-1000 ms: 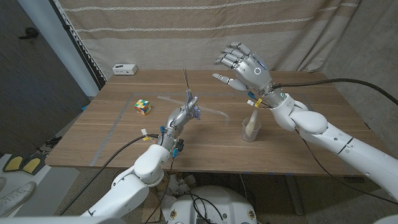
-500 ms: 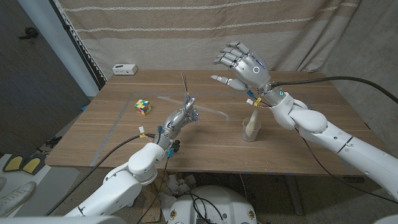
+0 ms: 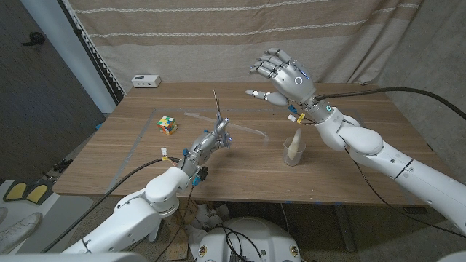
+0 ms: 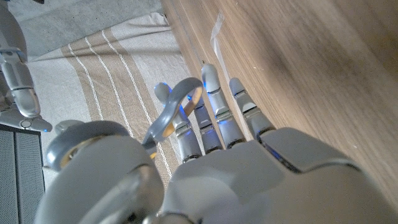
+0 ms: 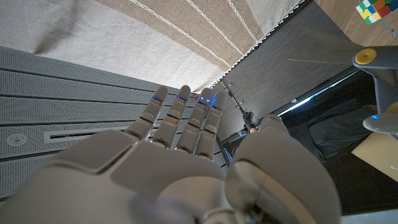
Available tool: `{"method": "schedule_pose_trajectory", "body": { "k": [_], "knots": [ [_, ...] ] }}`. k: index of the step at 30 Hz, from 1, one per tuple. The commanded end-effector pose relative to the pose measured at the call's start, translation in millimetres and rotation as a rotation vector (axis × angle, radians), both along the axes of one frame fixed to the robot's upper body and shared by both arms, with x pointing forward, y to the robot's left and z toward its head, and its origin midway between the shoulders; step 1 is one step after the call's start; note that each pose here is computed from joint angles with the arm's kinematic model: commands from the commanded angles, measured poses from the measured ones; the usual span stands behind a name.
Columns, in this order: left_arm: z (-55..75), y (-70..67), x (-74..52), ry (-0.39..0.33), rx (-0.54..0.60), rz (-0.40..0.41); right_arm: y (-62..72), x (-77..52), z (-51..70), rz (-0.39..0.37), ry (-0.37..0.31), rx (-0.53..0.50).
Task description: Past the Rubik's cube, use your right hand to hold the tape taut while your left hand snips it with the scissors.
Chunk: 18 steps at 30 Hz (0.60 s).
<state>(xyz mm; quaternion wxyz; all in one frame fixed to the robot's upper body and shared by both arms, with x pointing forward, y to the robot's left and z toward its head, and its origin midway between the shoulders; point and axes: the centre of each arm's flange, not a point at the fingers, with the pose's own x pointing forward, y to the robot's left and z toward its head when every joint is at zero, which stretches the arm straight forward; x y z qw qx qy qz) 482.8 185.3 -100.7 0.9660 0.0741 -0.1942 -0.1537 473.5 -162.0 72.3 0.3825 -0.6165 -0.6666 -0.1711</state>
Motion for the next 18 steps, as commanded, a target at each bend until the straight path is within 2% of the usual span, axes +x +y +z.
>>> {"method": "schedule_pose_trajectory", "body": {
  "k": [1,11,18],
  "knots": [
    [1.8,1.6,-8.5,0.013,0.063,-0.019,-2.4,2.0,0.7,-0.028,0.017,-0.003],
    [-0.4,2.8,-22.3,0.02,0.054,-0.017,-2.4,3.9,-2.2,-0.042,0.03,0.0],
    [-3.5,2.9,-26.1,0.034,0.06,-0.025,-1.1,7.5,-3.9,-0.058,0.045,-0.001]
  ]
}}
